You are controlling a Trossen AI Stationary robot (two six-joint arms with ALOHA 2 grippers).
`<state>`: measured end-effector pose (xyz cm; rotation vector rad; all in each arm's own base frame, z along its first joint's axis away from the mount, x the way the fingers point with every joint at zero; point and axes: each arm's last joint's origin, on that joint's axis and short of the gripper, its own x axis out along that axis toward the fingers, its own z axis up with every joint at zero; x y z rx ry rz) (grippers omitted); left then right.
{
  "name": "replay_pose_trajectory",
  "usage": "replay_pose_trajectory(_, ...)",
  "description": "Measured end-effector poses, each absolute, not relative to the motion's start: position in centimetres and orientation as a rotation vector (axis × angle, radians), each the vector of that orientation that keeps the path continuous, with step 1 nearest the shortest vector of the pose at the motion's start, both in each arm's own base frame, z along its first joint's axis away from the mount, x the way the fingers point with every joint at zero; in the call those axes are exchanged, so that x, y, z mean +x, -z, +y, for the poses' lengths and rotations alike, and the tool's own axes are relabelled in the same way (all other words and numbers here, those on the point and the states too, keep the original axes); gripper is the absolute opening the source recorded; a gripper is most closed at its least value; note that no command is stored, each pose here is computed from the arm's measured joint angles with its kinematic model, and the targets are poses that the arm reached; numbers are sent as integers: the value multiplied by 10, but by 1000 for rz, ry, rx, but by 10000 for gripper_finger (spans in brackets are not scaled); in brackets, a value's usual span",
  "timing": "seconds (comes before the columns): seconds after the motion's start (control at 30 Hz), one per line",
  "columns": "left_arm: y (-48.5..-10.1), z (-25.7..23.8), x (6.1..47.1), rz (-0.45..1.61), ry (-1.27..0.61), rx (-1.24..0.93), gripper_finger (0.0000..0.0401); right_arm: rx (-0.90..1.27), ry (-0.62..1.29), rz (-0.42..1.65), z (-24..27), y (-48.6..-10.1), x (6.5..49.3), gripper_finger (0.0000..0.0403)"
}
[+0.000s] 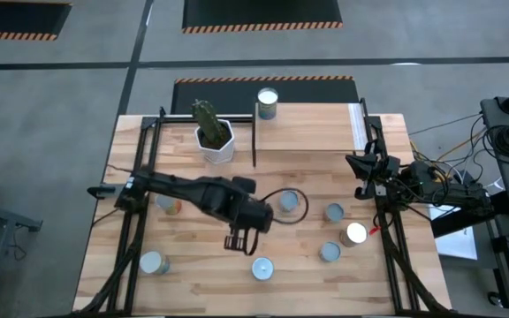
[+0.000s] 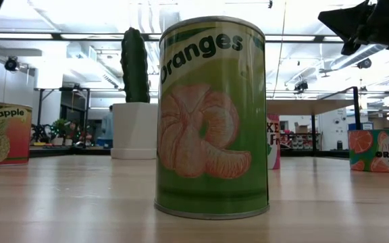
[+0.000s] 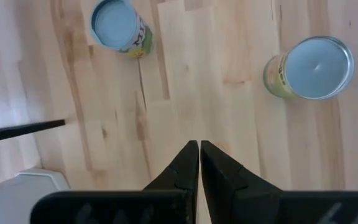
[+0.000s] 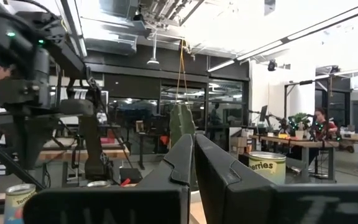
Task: Pick and place cans onto a shelf
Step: Put the canned pineapple on the shelf
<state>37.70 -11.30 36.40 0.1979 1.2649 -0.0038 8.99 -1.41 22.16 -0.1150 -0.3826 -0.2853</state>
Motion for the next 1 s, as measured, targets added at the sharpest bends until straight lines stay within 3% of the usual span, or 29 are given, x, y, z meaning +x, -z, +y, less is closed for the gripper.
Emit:
replay_pose_trajectory(0.37, -361, -131, 366, 1233, -66, 262, 0, -109, 283, -392, -14, -222, 90, 9)
replay_pose_trajectory(0.57, -341, -127, 341, 1149, -134, 247, 0, -99, 280, -404, -14, -223, 89, 9)
replay_pose_trajectory(0.73, -322, -108, 296, 1048, -224, 31, 0, -99, 278, -405, -14, -223, 89, 9)
replay_pose_trajectory(1.0, -296, -75, 216, 1054, -548, -423, 0, -115, 283, -411, -14, -224, 89, 9)
